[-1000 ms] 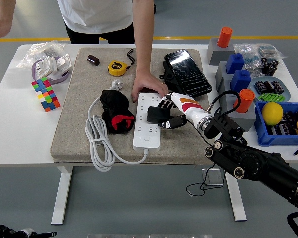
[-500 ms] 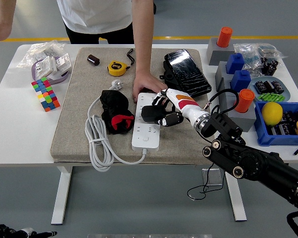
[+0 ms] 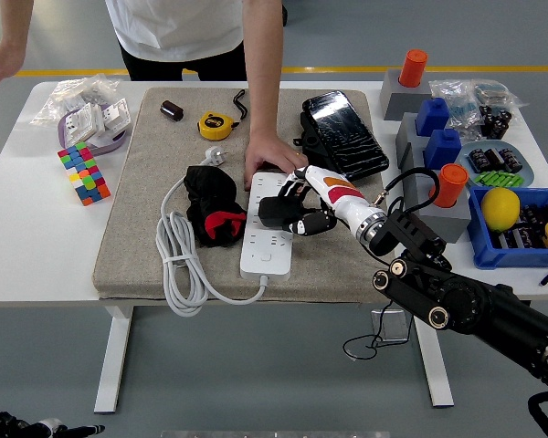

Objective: Pull the plug out and thorw away

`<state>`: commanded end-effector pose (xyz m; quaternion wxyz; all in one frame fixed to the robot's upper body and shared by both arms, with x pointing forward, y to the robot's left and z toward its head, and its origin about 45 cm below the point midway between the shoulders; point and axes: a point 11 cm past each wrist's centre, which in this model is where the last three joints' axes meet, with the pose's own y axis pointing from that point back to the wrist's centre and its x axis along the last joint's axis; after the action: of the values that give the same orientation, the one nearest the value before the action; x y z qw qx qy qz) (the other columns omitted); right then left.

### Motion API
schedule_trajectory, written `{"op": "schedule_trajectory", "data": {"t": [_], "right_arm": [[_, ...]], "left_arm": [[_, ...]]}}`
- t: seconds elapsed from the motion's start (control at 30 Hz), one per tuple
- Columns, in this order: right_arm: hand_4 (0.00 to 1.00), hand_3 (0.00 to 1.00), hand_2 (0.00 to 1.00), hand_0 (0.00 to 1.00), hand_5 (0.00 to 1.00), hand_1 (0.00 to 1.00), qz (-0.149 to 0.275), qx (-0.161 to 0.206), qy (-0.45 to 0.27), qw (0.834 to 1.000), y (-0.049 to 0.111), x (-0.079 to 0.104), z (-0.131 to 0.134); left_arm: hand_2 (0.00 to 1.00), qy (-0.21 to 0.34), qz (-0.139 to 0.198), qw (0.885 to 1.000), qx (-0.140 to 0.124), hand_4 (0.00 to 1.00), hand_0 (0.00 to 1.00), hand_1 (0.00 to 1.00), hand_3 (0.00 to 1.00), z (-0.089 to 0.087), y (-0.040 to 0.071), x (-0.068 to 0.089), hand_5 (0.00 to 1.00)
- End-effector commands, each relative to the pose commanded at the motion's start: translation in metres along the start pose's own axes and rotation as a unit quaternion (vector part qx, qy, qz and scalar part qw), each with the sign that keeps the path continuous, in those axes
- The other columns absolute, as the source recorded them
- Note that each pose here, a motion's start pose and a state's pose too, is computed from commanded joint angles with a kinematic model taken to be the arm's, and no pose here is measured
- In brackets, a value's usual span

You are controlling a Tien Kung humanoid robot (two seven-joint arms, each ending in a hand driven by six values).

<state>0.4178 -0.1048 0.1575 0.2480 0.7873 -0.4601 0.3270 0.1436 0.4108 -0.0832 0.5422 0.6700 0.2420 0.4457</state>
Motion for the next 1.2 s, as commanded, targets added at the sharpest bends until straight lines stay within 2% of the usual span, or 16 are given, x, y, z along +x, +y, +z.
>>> {"op": "schedule_trajectory", "data": {"t": [0.03, 0.27, 0.5, 0.6, 0.8, 0.83, 1.0, 1.03, 1.2], "right_arm": [[0.929, 0.503, 0.231, 0.008, 0.002, 0.119, 0.003, 0.001, -0.007, 1.000, 0.000, 0.001, 0.000], [0.920, 0.497, 0.226, 0.009, 0.002, 0.118, 0.026, 0.010, -0.060, 0.998, 0.001, 0.008, -0.008], [0.925, 0.496, 0.224, 0.007, 0.002, 0.117, 0.031, 0.020, -0.089, 0.995, 0.003, 0.010, -0.018], [0.925, 0.496, 0.224, 0.007, 0.002, 0.117, 0.032, 0.011, -0.082, 0.996, 0.007, 0.017, -0.011], [0.925, 0.500, 0.232, 0.017, 0.002, 0.116, 0.047, -0.032, -0.054, 0.997, 0.018, 0.037, 0.023], [0.934, 0.517, 0.312, 0.118, 0.002, 0.214, 0.050, -0.038, -0.050, 0.997, 0.020, 0.039, 0.027], [0.934, 0.517, 0.312, 0.118, 0.002, 0.214, 0.050, -0.067, -0.049, 0.995, 0.029, 0.044, 0.047], [0.966, 0.540, 0.417, 0.210, 0.042, 0.362, 0.047, -0.070, -0.052, 0.995, 0.030, 0.043, 0.050], [0.966, 0.540, 0.417, 0.210, 0.042, 0.362, 0.014, -0.085, -0.054, 0.995, 0.034, 0.034, 0.055]], "left_arm": [[0.691, 0.000, 0.000, 1.000, 0.000, 0.836, 0.531, 0.665, 0.670, 0.000, 0.000, 0.000, 0.705], [0.691, -0.002, -0.001, 1.000, 0.003, 0.836, 0.531, 0.665, 0.670, -0.002, 0.000, -0.001, 0.705], [0.691, -0.001, 0.000, 1.000, 0.000, 0.836, 0.530, 0.664, 0.671, 0.000, 0.000, 0.000, 0.704], [0.691, 0.000, 0.000, 1.000, -0.002, 0.836, 0.530, 0.664, 0.671, 0.001, 0.000, 0.000, 0.704], [0.691, 0.001, -0.001, 1.000, 0.001, 0.836, 0.531, 0.665, 0.670, -0.002, -0.001, -0.002, 0.704], [0.691, 0.001, -0.001, 1.000, 0.002, 0.837, 0.531, 0.665, 0.670, -0.002, -0.001, -0.003, 0.704], [0.691, 0.002, -0.002, 1.000, 0.000, 0.837, 0.531, 0.665, 0.670, -0.001, -0.001, -0.004, 0.704], [0.691, 0.003, -0.002, 1.000, -0.001, 0.837, 0.531, 0.665, 0.670, -0.001, -0.001, -0.004, 0.703], [0.691, 0.004, -0.003, 1.000, -0.004, 0.837, 0.531, 0.665, 0.670, 0.001, -0.001, -0.006, 0.703]]}}
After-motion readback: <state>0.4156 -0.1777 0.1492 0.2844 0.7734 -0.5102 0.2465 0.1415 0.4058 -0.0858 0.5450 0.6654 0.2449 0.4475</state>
